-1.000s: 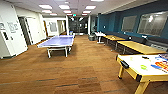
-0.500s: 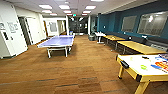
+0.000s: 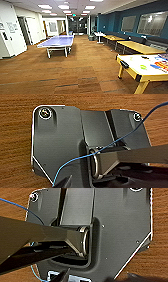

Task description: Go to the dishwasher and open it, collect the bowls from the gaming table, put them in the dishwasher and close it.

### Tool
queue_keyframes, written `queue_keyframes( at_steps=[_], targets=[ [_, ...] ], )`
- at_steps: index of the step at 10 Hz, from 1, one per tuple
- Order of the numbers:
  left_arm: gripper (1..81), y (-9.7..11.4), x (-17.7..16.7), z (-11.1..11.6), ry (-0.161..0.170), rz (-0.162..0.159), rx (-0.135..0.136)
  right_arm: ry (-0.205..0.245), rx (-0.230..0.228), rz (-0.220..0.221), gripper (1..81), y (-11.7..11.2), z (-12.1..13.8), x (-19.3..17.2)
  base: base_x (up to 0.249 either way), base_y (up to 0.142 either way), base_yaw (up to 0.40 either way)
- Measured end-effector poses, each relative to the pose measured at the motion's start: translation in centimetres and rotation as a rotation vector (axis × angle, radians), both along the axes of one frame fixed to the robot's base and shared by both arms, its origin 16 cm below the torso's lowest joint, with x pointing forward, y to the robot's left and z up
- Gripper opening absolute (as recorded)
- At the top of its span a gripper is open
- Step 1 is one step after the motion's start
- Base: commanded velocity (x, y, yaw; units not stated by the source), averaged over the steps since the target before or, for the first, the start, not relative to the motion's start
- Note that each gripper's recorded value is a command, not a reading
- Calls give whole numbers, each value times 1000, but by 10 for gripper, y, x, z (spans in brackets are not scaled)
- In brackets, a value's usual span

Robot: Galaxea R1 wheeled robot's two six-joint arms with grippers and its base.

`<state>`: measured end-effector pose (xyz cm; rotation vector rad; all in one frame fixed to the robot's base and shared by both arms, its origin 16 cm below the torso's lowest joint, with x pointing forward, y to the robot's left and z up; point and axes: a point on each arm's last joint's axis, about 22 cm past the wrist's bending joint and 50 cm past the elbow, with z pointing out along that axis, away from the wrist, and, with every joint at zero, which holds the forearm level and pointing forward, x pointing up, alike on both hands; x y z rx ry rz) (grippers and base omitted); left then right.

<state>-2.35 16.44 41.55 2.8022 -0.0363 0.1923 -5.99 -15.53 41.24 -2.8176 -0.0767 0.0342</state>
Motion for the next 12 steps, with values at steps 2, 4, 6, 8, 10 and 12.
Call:
queue_keyframes(
  at_steps=[2, 4, 6, 8, 10, 12],
  targets=[
    [811, -1, -9, -1, 12, -9, 0, -8, 1, -1, 811, 1, 0, 5, 0, 0, -348],
    [811, 6, 6, 0, -11, -7, 8, 1, 11, 0, 811, 10, 1, -1, 0, 0, -350],
    [811, 2, 2, 0, -5, -7, 3, 0, 5, 0, 811, 4, 0, 0, 0, 0, -350],
    [811, -1, 3, 0, -7, -7, -1, 0, 6, 0, 811, 5, 1, 0, 0, 0, -350],
    [811, -1, 2, 0, -7, -7, -1, -1, 6, 0, 811, 5, 1, 0, 0, 0, -351],
    [811, -1, 2, 0, -7, -7, -1, 0, 7, 0, 811, 6, 1, 0, 0, 0, -352]
  ],
)
